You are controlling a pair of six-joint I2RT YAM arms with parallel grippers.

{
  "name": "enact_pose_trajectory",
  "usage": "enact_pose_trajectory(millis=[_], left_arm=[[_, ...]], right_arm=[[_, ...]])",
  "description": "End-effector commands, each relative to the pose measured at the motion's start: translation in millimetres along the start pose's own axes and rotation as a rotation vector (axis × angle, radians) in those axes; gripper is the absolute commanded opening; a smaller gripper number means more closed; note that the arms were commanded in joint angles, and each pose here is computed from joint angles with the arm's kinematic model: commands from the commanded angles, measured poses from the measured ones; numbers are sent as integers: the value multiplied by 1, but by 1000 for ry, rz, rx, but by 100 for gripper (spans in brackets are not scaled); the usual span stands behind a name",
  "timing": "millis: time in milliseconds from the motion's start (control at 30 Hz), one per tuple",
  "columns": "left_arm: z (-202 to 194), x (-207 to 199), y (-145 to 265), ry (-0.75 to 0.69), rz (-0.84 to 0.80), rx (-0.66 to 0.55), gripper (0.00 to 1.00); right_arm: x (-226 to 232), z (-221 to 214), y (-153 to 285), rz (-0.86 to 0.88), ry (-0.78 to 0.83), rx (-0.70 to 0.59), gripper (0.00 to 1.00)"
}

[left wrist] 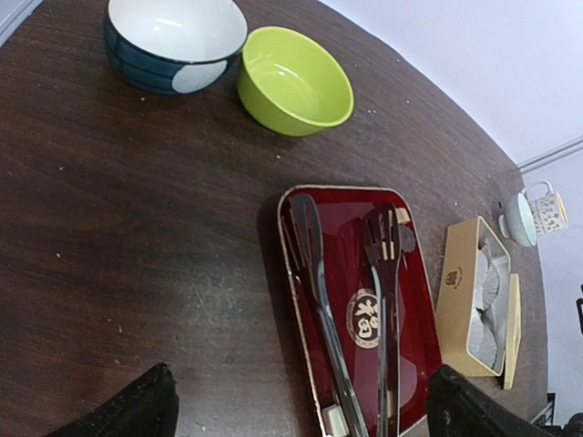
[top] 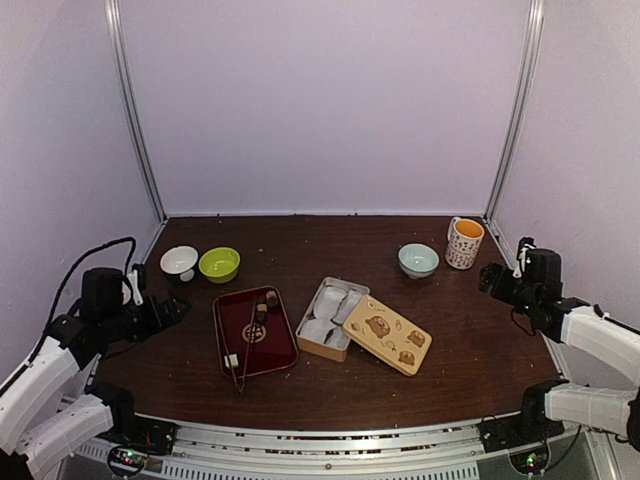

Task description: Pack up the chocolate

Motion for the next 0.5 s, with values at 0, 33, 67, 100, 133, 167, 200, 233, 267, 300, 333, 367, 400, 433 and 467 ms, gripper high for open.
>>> enact_pose_trajectory(millis=[0, 33, 67, 100, 133, 167, 200, 233, 267, 300, 333, 367, 400, 433, 467], left_arm=[[-11, -4, 1, 12, -26, 35, 98], [-14, -4, 0, 8, -24, 44, 98], [-16, -4, 0, 6, -17, 50, 98], [-20, -7, 0, -6, -13, 59, 98], [-23, -8, 0, -11, -6, 64, 98], [-25, -10, 0, -19, 0, 67, 98], [-26, -11, 0, -25, 12, 64, 98], [-29, -14, -1, -31, 14, 71, 98], [-32, -16, -2, -36, 21, 76, 98], [-34, -17, -3, -39, 27, 78, 98], [-37, -19, -4, -38, 32, 82, 98], [-41, -23, -6, -44, 24, 95, 98], [-47, -29, -8, -52, 11, 112, 98], [-52, -32, -9, -57, 16, 121, 98], [-57, -37, -10, -74, 16, 127, 98]], right_arm=[[3, 6, 1, 20, 3, -43, 100], [3, 4, 1, 18, -2, -40, 100], [3, 3, 1, 18, -3, -42, 100], [3, 3, 2, 21, -4, -43, 100], [3, 3, 2, 23, -6, -45, 100], [3, 2, 2, 24, -8, -46, 100], [3, 2, 2, 23, -10, -46, 100], [3, 2, 2, 24, -11, -46, 100], [3, 1, 2, 24, -11, -45, 100], [3, 1, 2, 25, -11, -44, 100], [3, 1, 1, 23, -11, -41, 100], [3, 1, 1, 23, -13, -40, 100], [3, 1, 1, 22, -12, -38, 100], [3, 1, 1, 22, -12, -38, 100], [3, 1, 1, 20, -14, -41, 100]])
Point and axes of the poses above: each gripper's point midway between its finger pads, its own y axis back along the fingers, its own x axis along the line the jaws close on, z = x × y, the point moved 3 cm from there along y, back along the fingers, and after that the axes turned 14 degrees about y, right-handed, at the moved point
